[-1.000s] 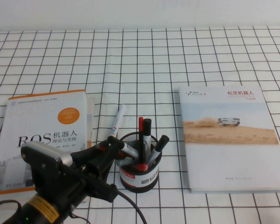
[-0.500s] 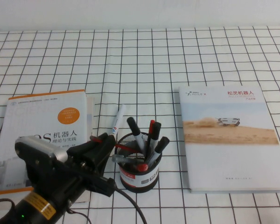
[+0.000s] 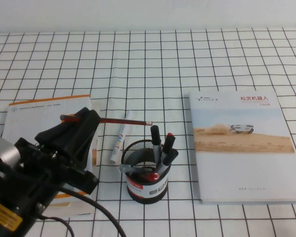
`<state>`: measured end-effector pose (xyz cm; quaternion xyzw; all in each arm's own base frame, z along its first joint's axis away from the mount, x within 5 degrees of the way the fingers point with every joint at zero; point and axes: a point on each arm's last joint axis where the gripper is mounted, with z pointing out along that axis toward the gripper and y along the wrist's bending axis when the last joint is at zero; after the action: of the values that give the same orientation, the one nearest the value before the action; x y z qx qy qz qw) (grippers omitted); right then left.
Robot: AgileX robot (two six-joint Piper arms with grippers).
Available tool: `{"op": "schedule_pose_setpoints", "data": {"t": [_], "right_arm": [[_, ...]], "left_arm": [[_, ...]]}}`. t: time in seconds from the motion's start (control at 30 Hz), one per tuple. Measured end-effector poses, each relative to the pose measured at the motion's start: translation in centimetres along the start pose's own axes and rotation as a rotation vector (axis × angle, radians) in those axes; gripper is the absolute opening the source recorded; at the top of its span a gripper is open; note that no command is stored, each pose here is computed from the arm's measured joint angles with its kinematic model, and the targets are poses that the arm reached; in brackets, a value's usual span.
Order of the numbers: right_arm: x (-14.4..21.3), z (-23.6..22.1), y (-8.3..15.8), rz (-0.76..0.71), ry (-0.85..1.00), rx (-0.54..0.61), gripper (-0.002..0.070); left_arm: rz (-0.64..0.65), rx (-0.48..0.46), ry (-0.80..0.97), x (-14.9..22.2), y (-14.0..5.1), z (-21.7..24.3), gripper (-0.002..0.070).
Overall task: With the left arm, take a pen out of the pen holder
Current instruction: 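Take a marker out of the pen holder and lay it on the table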
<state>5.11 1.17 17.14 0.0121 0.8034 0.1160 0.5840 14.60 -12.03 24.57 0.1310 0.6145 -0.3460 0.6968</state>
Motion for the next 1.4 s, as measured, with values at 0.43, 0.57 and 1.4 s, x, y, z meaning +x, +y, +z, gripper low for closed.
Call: {"op": "schedule_pose_setpoints", "data": {"t": [0.43,0.57,1.4], "right_arm": [[0.0,0.0,0.0,0.012,0.0,-0.005,-0.0012],[0.0,0.0,0.0,0.013,0.0,-0.005,-0.0012],[0.0,0.0,0.1,0.015,0.0,-0.006,-0.0012]], "left_arm": [[0.149,-0.012,0.229,-9.1,-2.6,2.7,0.0027],[0.194,-0.016,0.331,-10.6,-3.1,4.5,0.0027],[0.201,-0.35,1.182,-8.5,3.9,20.5,0.0026]]}}
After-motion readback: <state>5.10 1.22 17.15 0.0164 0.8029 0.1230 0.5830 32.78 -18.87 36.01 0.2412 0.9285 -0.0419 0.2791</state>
